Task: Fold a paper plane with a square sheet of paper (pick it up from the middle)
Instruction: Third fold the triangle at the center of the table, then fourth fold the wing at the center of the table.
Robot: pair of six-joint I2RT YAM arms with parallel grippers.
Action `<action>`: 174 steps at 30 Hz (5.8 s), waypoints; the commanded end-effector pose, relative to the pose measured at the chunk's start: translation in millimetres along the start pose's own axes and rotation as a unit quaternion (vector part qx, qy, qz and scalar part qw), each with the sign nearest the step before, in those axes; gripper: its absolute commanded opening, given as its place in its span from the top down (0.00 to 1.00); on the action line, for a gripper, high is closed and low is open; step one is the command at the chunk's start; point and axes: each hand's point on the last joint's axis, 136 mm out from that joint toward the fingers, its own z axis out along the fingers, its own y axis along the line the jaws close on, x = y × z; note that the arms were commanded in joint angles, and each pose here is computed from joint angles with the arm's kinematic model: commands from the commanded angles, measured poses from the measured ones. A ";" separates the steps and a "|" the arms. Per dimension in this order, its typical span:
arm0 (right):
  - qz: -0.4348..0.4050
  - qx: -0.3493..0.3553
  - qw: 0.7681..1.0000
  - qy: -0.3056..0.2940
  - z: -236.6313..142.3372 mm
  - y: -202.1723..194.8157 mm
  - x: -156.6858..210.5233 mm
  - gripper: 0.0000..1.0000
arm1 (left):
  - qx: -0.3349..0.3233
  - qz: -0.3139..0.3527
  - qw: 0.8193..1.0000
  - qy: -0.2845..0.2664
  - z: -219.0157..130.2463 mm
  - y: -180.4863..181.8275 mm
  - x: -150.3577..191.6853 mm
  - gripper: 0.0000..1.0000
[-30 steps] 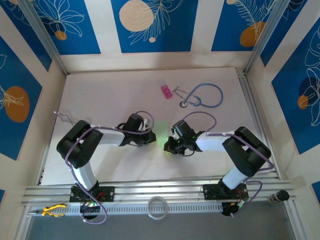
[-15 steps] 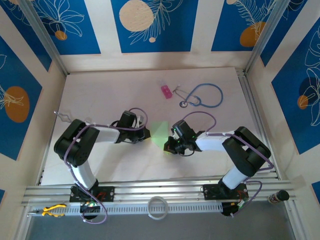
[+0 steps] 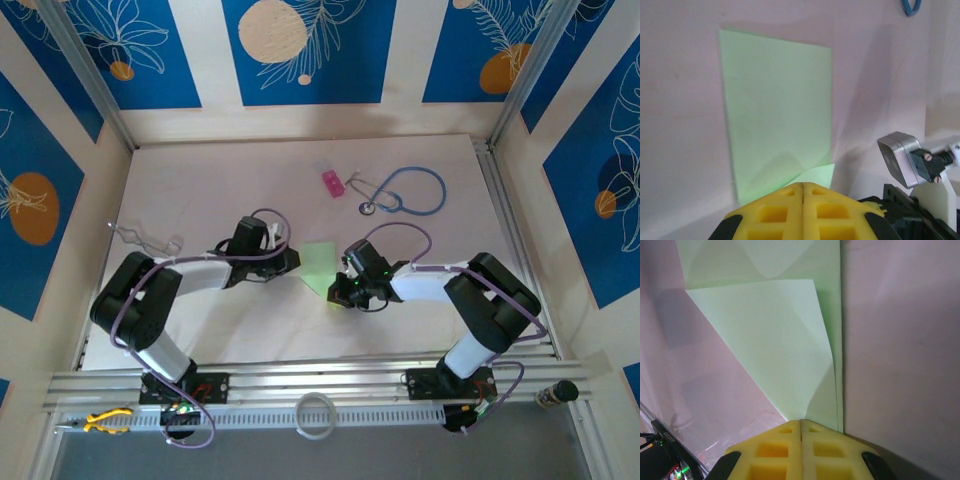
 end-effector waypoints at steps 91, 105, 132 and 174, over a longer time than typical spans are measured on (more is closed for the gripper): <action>-0.060 0.018 0.997 0.034 21.0 9.4 0.0 0.87 | -0.098 -0.029 0.991 0.089 25.6 60.1 54.6 1.00; -0.042 -0.026 0.999 0.010 -11.4 13.2 12.6 0.87 | -0.104 -0.029 0.990 0.093 26.9 61.1 54.0 1.00; 0.004 -0.009 1.000 0.030 -2.0 -29.4 28.5 0.89 | -0.108 -0.037 0.989 0.092 27.0 63.9 54.4 1.00; -0.042 0.007 0.999 -0.029 -34.7 3.2 -41.4 0.65 | -0.100 -0.004 0.995 -0.012 -33.2 16.5 12.3 0.72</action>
